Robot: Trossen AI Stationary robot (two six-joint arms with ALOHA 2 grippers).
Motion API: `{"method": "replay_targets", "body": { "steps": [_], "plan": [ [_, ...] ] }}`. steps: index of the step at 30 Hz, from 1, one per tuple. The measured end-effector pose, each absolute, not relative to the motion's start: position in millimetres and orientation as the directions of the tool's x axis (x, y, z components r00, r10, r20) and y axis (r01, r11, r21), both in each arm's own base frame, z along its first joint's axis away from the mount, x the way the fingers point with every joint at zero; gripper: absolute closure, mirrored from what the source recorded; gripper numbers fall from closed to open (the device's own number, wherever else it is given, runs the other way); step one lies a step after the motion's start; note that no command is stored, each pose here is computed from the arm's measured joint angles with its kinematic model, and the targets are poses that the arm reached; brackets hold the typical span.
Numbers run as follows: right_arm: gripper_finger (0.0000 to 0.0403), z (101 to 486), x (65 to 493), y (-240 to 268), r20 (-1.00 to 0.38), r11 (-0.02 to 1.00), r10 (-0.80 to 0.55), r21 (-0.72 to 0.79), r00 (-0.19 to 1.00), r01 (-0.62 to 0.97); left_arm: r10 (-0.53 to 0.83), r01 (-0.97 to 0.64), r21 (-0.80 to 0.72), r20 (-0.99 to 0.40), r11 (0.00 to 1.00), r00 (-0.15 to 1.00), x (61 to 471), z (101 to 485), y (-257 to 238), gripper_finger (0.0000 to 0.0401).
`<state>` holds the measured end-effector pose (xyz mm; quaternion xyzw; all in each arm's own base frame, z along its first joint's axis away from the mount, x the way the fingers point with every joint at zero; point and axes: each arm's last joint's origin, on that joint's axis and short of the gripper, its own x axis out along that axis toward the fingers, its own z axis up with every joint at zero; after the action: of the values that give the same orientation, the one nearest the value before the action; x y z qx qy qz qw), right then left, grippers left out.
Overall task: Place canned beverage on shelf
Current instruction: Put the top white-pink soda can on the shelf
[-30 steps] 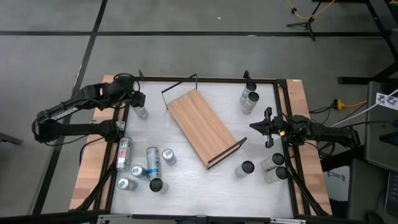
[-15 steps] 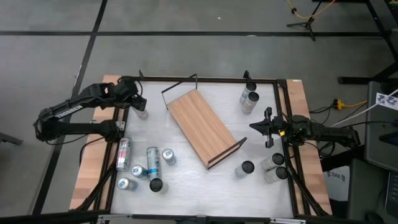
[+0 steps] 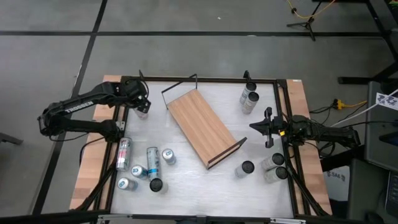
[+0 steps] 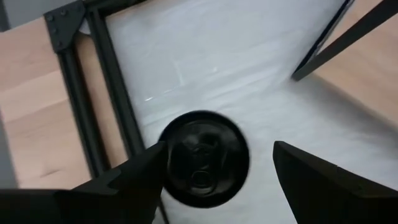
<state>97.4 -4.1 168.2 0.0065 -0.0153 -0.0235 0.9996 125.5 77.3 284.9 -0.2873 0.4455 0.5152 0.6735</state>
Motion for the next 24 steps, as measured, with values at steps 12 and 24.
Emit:
{"method": "replay_targets", "body": {
  "steps": [12, 24],
  "plan": [
    [0.0402, 168.2, 97.4, -4.1, 0.030, 0.999, -0.047, 0.014, 0.998, 0.047, 0.448, -0.950, 0.097, -0.893, 0.298, 0.049, 124.3, 284.5, 77.3, 0.0117],
    [0.0402, 168.3, 97.4, -4.1, 0.030, 0.999, -0.047, 0.014, 0.998, 0.047, 0.439, -0.947, 0.112, -0.898, 0.302, 0.034, 122.8, 283.8, 76.5, 0.0117]
  ]
}}
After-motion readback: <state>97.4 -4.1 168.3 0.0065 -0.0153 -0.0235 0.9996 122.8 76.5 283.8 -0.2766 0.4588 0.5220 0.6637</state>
